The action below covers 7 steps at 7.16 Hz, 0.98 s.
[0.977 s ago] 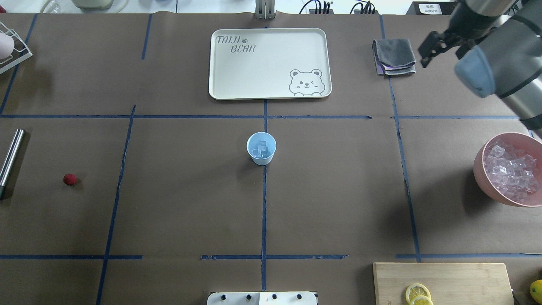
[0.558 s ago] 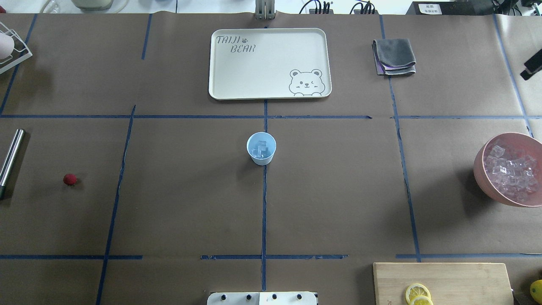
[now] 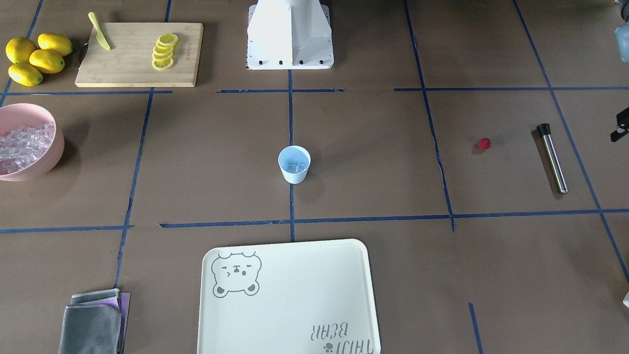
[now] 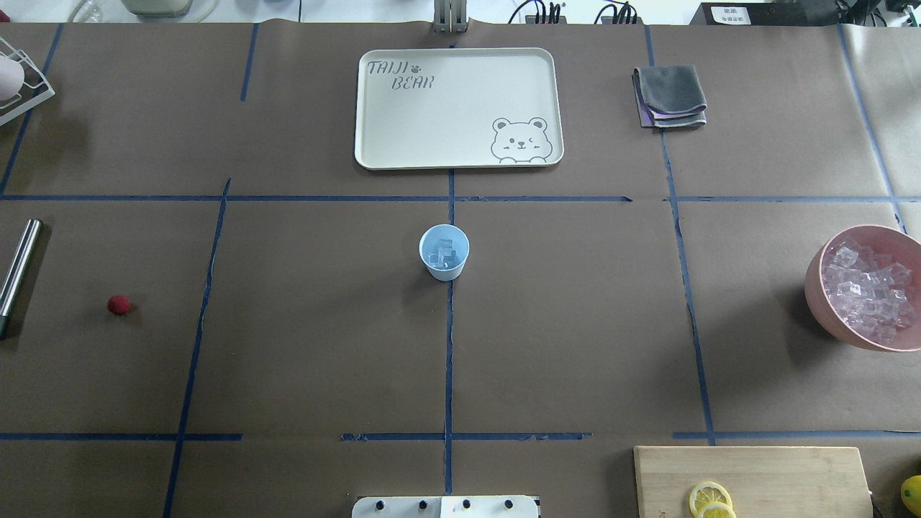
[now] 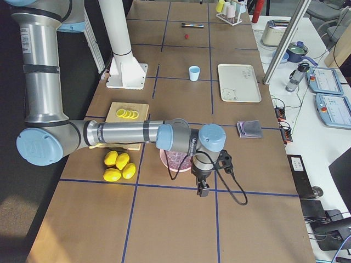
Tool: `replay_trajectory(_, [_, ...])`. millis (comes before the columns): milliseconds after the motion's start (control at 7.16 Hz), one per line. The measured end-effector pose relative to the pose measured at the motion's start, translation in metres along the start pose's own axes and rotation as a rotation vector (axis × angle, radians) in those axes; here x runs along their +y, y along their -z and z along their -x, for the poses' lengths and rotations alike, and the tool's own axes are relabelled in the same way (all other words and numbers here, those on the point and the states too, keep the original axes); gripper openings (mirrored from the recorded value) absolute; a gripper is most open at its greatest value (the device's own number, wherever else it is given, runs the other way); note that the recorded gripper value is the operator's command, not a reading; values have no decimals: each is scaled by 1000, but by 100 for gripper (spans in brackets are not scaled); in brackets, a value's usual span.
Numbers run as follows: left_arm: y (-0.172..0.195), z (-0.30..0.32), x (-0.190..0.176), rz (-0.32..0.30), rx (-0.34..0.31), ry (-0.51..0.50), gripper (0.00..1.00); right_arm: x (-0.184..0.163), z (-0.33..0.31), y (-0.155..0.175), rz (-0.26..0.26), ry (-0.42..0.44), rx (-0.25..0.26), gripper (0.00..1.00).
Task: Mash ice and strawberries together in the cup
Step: 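Move the left gripper down toward the red strawberry on the table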
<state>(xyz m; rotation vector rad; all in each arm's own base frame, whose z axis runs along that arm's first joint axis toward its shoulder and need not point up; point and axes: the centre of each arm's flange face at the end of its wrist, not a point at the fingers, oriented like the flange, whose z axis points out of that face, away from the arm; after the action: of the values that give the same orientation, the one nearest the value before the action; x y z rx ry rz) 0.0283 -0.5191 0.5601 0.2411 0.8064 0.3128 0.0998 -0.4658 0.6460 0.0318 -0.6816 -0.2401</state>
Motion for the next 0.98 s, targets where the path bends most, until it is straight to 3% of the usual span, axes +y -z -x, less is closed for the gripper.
replay_trajectory(558, [-60, -94, -1, -1, 9, 197, 100, 32, 8, 9, -22, -52, 2, 99])
replay_trajectory(977, [-119, -155, 21, -5, -11, 215, 100, 36, 7, 7, -18, -53, 3, 99])
